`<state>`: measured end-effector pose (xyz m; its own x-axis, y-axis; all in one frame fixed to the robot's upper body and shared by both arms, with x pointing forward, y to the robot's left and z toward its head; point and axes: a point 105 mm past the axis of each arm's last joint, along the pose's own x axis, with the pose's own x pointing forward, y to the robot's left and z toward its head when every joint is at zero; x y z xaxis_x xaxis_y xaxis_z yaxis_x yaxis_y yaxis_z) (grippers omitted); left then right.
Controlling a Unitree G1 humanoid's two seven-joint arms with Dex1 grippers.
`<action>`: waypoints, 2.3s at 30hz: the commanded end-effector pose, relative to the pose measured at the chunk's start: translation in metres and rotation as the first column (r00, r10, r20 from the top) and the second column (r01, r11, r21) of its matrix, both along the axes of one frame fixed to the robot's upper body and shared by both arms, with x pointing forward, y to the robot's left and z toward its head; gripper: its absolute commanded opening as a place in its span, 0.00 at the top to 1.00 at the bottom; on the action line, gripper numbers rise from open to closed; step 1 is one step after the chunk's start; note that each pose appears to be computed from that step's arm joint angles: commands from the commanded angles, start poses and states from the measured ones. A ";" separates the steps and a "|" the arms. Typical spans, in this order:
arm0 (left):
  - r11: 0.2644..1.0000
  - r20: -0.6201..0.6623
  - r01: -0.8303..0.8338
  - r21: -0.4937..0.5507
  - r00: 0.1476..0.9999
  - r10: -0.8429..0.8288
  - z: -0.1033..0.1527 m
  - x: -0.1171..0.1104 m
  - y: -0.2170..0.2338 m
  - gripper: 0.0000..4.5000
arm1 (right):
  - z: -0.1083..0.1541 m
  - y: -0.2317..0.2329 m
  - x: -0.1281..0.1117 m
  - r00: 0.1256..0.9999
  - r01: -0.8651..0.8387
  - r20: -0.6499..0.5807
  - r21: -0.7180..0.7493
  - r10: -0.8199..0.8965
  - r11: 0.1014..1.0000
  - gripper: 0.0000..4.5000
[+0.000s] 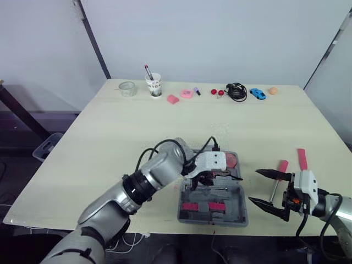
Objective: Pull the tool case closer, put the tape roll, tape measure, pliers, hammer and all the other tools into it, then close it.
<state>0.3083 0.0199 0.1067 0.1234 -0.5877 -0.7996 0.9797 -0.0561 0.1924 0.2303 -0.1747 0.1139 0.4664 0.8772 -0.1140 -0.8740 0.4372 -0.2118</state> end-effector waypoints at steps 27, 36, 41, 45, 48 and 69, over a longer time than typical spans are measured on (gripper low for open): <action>0.875 -0.128 0.028 -0.483 0.987 -0.101 -0.021 0.000 0.044 0.98 | 0.013 0.004 0.004 0.999 0.009 0.049 0.010 -0.010 1.000 0.00; 0.920 -0.117 0.006 -0.391 0.992 -0.056 -0.053 0.009 0.041 0.98 | 0.011 0.000 0.003 0.999 0.020 0.049 0.008 -0.021 1.000 0.00; 0.948 -0.138 0.008 -0.318 0.989 -0.055 -0.076 0.001 0.044 0.98 | 0.009 -0.002 0.002 0.998 0.027 0.050 0.006 -0.027 1.000 0.00; 0.962 -0.148 -0.030 -0.273 0.989 -0.011 -0.089 0.001 0.048 0.98 | 0.008 -0.003 0.002 0.998 0.032 0.051 0.006 -0.032 0.999 0.00; 0.972 -0.194 -0.041 -0.233 0.981 -0.005 -0.098 -0.006 0.052 0.98 | 0.004 -0.005 0.000 0.998 0.037 0.045 0.006 -0.038 0.999 0.00; 0.700 -0.092 -0.162 -0.696 0.986 0.137 0.006 0.002 0.080 0.98 | 0.003 -0.018 0.002 0.992 0.122 0.016 0.014 -0.122 0.992 0.00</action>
<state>0.3086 0.0873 0.0909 0.1860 -0.9503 -0.2499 0.9825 0.1784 0.0528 0.2309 -0.1854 0.1035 0.5309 0.8384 -0.1235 -0.8427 0.5070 -0.1809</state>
